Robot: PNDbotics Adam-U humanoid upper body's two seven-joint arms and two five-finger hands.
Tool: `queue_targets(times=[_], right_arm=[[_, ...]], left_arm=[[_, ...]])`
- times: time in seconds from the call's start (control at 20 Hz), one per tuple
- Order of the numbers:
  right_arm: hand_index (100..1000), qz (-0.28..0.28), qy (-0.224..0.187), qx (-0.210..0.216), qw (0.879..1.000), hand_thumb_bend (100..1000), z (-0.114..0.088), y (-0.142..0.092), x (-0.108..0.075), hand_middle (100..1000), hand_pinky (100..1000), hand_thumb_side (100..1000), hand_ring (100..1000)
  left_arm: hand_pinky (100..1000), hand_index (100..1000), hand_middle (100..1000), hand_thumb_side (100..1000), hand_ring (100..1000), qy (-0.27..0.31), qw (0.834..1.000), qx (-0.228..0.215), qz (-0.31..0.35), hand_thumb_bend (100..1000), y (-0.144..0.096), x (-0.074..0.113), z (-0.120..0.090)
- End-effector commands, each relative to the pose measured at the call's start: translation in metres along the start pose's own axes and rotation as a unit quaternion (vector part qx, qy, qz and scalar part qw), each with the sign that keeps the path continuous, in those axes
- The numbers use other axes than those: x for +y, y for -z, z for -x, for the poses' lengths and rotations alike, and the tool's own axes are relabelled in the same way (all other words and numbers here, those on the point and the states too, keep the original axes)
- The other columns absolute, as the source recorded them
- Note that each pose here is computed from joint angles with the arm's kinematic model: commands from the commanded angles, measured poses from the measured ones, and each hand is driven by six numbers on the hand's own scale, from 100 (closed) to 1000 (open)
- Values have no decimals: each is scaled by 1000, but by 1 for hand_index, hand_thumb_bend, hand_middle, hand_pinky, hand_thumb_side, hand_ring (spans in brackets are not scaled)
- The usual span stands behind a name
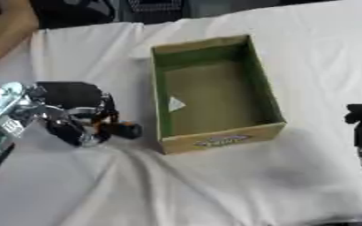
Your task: Pick up objects on the table and place them in the box.
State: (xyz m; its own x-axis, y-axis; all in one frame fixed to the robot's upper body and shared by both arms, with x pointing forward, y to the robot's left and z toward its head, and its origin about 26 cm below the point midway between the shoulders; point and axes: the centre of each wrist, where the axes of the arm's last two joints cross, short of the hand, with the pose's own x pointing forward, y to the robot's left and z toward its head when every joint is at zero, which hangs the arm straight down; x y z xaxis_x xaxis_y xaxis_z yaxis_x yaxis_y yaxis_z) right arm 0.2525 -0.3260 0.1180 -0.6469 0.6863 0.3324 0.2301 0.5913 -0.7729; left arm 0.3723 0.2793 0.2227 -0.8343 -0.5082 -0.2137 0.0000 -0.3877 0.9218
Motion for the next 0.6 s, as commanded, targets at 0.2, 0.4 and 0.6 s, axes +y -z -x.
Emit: queue_targets(times=[0.2, 0.4, 0.6], right_arm=[[780, 2, -9, -10, 1000, 100, -3, 3, -6, 569, 418, 752, 559], [780, 1, -9, -10, 1000, 100, -3, 3, -6, 569, 418, 752, 559], [780, 1, -8, -10, 1000, 100, -3, 2, -6, 568, 418, 752, 559]], left_arm=[[100, 430, 312, 100, 145, 62, 998, 9, -15, 226, -15, 38, -3], [100, 429, 313, 100, 147, 79, 997, 6, -20, 247, -13, 47, -5], [100, 427, 315, 100, 151, 106, 994, 0, -36, 289, -6, 66, -8]])
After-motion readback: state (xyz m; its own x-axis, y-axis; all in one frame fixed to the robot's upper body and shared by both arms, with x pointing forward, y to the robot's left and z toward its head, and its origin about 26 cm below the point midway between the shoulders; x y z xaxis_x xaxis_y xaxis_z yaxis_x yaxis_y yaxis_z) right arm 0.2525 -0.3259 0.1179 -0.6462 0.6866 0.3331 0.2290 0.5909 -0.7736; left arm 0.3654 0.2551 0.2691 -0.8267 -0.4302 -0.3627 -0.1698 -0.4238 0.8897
